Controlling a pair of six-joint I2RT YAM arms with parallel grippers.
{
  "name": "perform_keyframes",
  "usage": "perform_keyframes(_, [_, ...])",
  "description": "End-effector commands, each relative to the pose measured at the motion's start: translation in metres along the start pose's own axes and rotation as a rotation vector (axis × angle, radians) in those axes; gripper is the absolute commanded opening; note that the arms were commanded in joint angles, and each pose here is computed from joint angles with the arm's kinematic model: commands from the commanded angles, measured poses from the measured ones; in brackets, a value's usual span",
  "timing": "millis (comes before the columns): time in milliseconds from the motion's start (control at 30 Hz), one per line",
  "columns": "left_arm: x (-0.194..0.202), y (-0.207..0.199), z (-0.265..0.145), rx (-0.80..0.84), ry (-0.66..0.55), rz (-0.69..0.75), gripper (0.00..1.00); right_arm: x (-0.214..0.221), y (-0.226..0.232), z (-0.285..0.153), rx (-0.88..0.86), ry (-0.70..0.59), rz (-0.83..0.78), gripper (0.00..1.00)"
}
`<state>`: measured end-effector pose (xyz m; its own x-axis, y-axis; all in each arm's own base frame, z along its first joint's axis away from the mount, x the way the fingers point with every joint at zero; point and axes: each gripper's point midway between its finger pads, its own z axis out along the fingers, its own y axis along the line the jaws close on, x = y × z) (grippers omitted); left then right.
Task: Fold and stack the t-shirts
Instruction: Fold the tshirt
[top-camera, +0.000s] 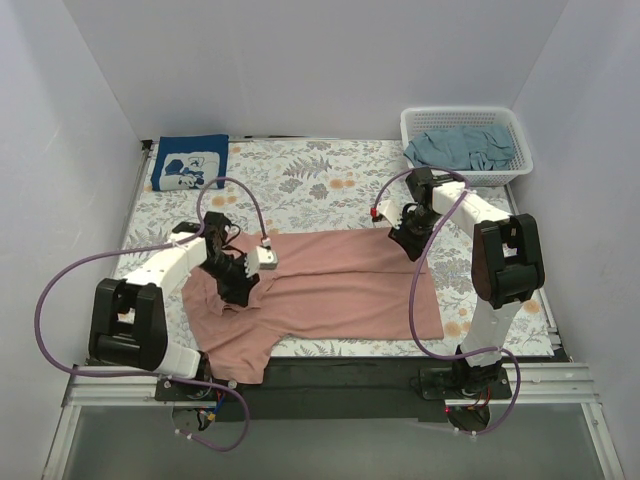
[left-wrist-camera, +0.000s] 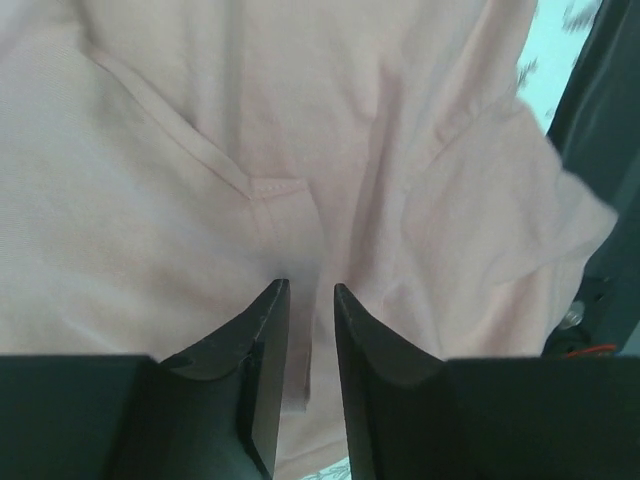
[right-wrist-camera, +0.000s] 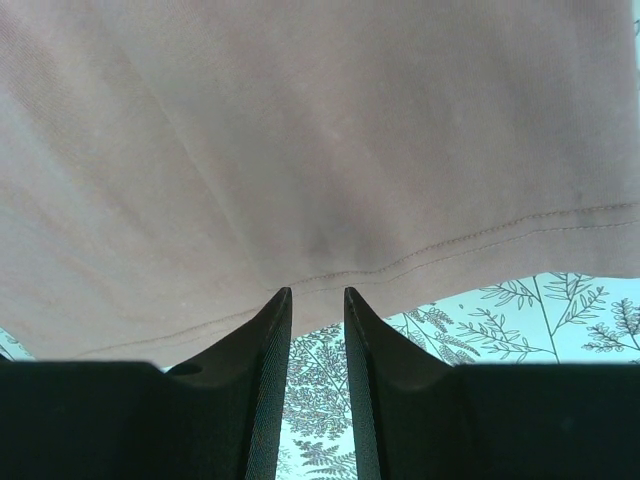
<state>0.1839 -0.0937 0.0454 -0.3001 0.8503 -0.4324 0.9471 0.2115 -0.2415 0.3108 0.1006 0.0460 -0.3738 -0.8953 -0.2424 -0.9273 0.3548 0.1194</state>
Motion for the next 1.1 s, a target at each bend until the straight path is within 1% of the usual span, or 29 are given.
perform_keyframes(0, [-0.050,0.026,-0.029,-0.076,-0.208,-0.087,0.25,-0.012,-0.003,-0.012,0.010,-0.033,-0.001,0.34])
perform_keyframes(33, [-0.065,0.042,-0.048,-0.123,-0.263,-0.143,0.26,-0.016,-0.006,-0.017,0.021,-0.048,0.000,0.34])
perform_keyframes(67, [-0.066,0.057,-0.064,-0.158,-0.324,-0.207,0.26,-0.020,-0.008,-0.019,0.029,-0.060,0.003,0.34])
perform_keyframes(100, [-0.066,0.077,-0.071,-0.193,-0.351,-0.255,0.27,-0.025,-0.008,-0.021,0.024,-0.079,0.011,0.34])
perform_keyframes(133, [-0.070,0.090,-0.081,-0.220,-0.382,-0.354,0.28,-0.030,-0.008,-0.023,0.026,-0.097,0.031,0.34])
perform_keyframes(167, [-0.057,0.120,-0.105,-0.319,-0.402,-0.431,0.29,-0.039,-0.013,-0.029,0.037,-0.123,0.036,0.34])
perform_keyframes(200, [-0.055,0.140,-0.116,-0.381,-0.419,-0.474,0.29,-0.045,-0.013,-0.031,0.027,-0.149,0.047,0.34])
perform_keyframes(233, [-0.046,0.156,-0.113,-0.392,-0.404,-0.535,0.30,-0.051,-0.014,-0.032,0.027,-0.163,0.068,0.34])
perform_keyframes(267, [-0.043,0.174,-0.129,-0.446,-0.418,-0.597,0.31,-0.057,-0.019,-0.034,0.030,-0.176,0.078,0.34])
perform_keyframes(300, [-0.032,0.188,-0.132,-0.489,-0.392,-0.639,0.32,-0.060,-0.021,-0.033,0.027,-0.185,0.086,0.34])
perform_keyframes(333, [-0.016,0.201,-0.124,-0.479,-0.368,-0.704,0.32,-0.063,-0.024,-0.030,0.022,-0.187,0.097,0.34])
perform_keyframes(400, [-0.004,0.221,-0.133,-0.521,-0.354,-0.779,0.33,-0.069,-0.028,-0.030,0.022,-0.201,0.115,0.34])
perform_keyframes(467, [0.018,0.234,-0.126,-0.526,-0.314,-0.851,0.33,-0.071,-0.030,-0.026,0.011,-0.206,0.135,0.34])
perform_keyframes(567, [0.041,0.239,-0.114,-0.520,-0.257,-0.923,0.33,-0.074,-0.031,-0.016,-0.001,-0.201,0.141,0.34])
perform_keyframes(700, [0.061,0.234,-0.094,-0.490,-0.236,-1.000,0.32,-0.071,-0.033,-0.003,-0.004,-0.177,0.151,0.34])
perform_keyframes(967, [0.095,0.224,-0.063,-0.462,-0.201,-1.125,0.34,-0.042,-0.031,0.024,0.000,-0.074,0.169,0.34])
perform_keyframes(1067, [0.109,0.227,-0.062,-0.481,-0.205,-1.164,0.33,-0.029,-0.030,0.032,0.016,-0.032,0.173,0.33])
